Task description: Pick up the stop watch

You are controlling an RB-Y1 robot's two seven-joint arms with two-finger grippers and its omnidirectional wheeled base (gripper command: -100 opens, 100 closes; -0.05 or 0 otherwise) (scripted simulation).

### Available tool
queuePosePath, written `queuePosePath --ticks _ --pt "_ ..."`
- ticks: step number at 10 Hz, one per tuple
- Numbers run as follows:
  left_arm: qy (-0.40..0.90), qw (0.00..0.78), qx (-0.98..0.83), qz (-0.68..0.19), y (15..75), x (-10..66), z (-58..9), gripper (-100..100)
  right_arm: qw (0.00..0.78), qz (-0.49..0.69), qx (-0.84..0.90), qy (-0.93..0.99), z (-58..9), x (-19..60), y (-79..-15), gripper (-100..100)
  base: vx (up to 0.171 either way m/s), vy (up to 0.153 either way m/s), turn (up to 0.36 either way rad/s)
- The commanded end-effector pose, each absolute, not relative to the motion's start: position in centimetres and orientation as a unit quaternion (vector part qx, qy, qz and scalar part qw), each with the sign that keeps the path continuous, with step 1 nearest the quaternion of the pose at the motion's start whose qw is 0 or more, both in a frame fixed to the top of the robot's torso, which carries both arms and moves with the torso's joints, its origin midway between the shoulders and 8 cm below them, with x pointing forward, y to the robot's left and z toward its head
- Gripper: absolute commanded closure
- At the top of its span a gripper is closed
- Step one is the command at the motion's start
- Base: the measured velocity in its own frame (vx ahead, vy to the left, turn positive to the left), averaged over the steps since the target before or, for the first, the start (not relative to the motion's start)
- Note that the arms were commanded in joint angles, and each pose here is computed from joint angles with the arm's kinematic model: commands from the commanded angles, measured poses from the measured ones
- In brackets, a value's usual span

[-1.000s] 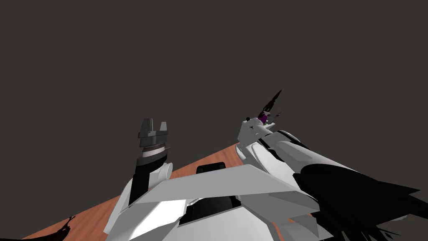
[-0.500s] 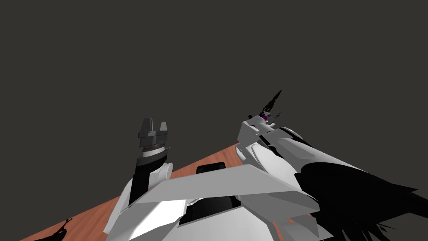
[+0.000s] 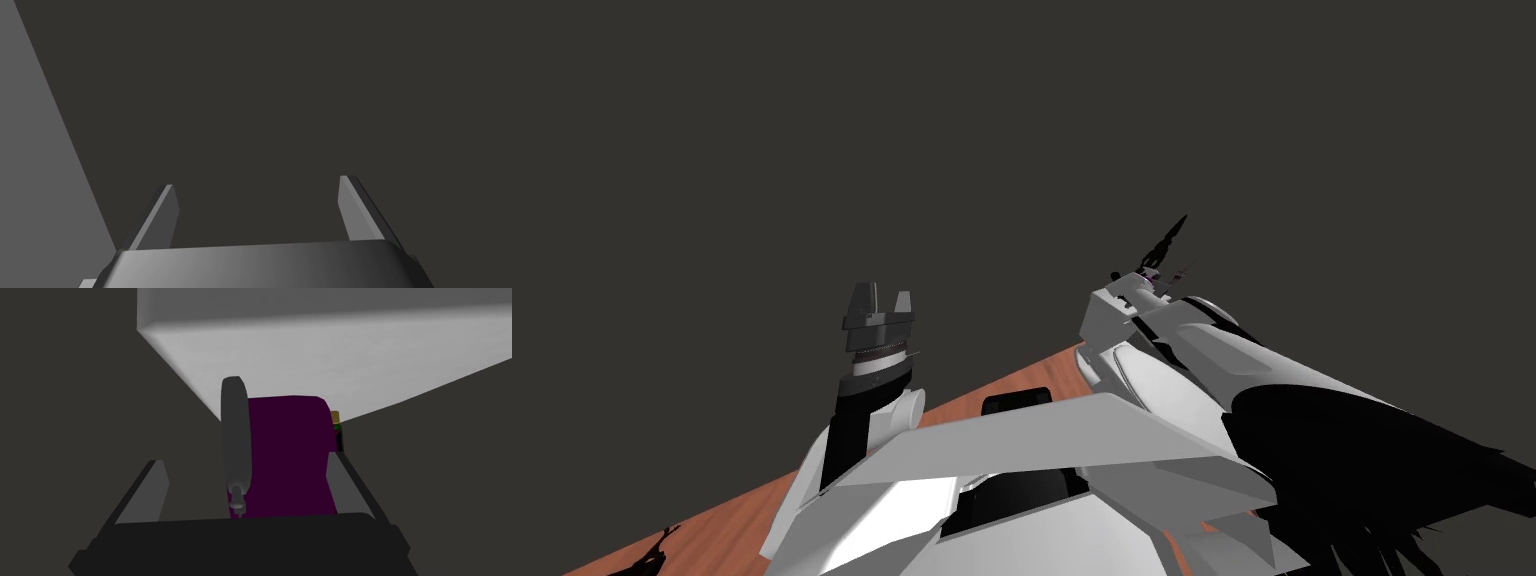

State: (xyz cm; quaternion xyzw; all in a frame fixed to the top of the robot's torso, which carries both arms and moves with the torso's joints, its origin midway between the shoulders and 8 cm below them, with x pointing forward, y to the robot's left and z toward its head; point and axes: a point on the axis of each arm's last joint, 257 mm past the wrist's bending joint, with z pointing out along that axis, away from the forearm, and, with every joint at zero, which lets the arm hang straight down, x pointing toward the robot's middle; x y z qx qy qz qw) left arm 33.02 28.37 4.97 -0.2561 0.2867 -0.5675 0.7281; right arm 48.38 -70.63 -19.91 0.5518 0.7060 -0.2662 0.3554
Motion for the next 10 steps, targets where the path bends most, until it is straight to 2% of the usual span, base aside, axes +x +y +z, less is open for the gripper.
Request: queuePosePath --ticks 1,2,3,4,5,6,10 --pt "0.287 0.728 -0.256 -0.568 28.4 33.0 5.0 0 0.354 -0.269 0.554 0.704 -19.7 48.1 -70.7 -100 0.017 -0.013 0.004" --pt "0.287 0.728 -0.256 -0.568 28.4 33.0 5.0 0 0.356 -0.268 0.552 0.705 -19.7 48.2 -70.8 -100 0.005 -0.004 0.0" --pt "0.287 0.728 -0.256 -0.568 28.4 33.0 5.0 0 0.355 -0.268 0.552 0.705 -19.7 48.2 -70.7 0 0.0 0.0 0.0" --pt "0.287 0.728 -0.256 -0.568 28.4 33.0 5.0 0 0.355 -0.269 0.55 0.706 -21.0 47.8 -70.9 -100 0.054 -0.06 -0.027" --pt "0.287 0.728 -0.256 -0.568 28.4 33.0 5.0 0 0.353 -0.27 0.552 0.706 -20.5 47.8 -70.9 -100 0.034 -0.038 -0.003" --pt "0.287 0.728 -0.256 -0.568 28.4 33.0 5.0 0 0.355 -0.269 0.551 0.706 -20.6 47.8 -71.0 100 0.004 -0.005 0.002" --pt "0.287 0.728 -0.256 -0.568 28.4 33.0 5.0 0 0.353 -0.27 0.557 0.702 -20.5 47.5 -71.2 100 0.002 0.0 -0.008"
